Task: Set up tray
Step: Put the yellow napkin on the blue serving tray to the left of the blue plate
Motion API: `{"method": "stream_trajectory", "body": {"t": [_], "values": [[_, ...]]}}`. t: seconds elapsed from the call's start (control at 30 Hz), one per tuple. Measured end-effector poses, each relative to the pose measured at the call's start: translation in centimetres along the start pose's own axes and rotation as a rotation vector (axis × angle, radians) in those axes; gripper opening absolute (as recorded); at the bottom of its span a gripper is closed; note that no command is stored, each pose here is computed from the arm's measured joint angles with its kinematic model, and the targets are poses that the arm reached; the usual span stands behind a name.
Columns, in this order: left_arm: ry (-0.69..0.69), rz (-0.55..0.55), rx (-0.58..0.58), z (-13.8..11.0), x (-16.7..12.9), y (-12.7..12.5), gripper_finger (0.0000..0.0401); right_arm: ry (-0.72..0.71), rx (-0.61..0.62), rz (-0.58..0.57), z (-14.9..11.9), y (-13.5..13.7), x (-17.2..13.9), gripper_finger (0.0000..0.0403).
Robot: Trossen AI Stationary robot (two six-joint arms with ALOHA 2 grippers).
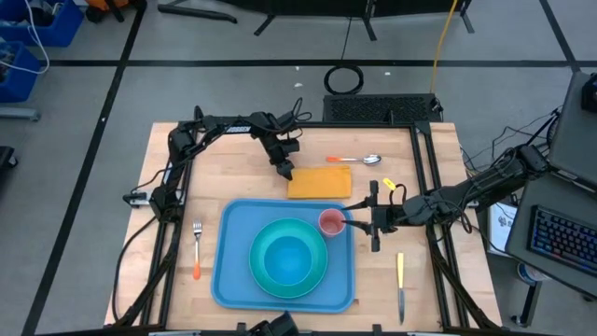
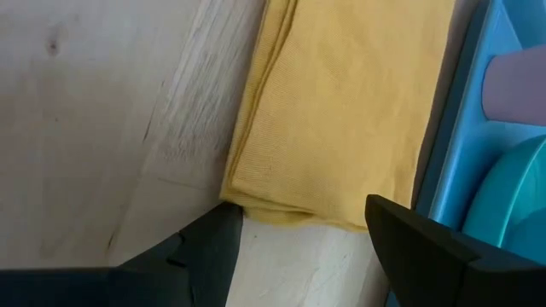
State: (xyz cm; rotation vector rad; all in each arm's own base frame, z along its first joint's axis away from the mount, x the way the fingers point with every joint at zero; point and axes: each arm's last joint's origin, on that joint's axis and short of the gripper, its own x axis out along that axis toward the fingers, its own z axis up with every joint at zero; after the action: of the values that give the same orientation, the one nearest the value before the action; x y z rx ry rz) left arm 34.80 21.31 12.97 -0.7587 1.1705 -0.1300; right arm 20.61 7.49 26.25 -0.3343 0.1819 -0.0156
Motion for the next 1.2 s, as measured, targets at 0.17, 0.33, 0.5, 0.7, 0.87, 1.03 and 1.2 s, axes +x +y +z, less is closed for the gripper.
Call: {"method": "stream_trajectory", "body": {"t": [0.17, 0.33, 0.5, 0.7, 0.87, 1.03, 1.2], "values": [[0.001, 0.001, 0.004, -0.01, 0.02, 0.02, 0.0255, 0.003, -0.001, 0.001, -0.03, 0.01, 0.0, 0.0134], [0.001, 0.001, 0.004, -0.02, 0.03, 0.03, 0.0255, 0.006, -0.003, 0.002, -0.06, 0.02, 0.0, 0.0134], [0.002, 0.001, 0.005, -0.03, 0.04, 0.03, 0.0255, 0.006, -0.003, 0.001, -0.06, 0.02, 0.0, 0.0134], [0.002, -0.002, 0.005, -0.03, 0.05, 0.03, 0.0255, 0.006, -0.003, 0.001, -0.06, 0.02, 0.0, 0.0134], [0.005, -0.01, 0.012, -0.1, -0.01, -0.04, 0.0255, 0.006, -0.003, 0.001, -0.07, 0.02, 0.0, 0.0134], [0.006, -0.011, 0.025, -0.11, -0.02, -0.21, 0.0255, 0.007, -0.003, 0.001, -0.07, 0.02, 0.0, 0.0134], [0.008, 0.0, 0.037, -0.08, 0.08, -0.42, 0.0255, 0.007, -0.003, 0.001, -0.07, 0.02, 0.0, 0.0134]]}}
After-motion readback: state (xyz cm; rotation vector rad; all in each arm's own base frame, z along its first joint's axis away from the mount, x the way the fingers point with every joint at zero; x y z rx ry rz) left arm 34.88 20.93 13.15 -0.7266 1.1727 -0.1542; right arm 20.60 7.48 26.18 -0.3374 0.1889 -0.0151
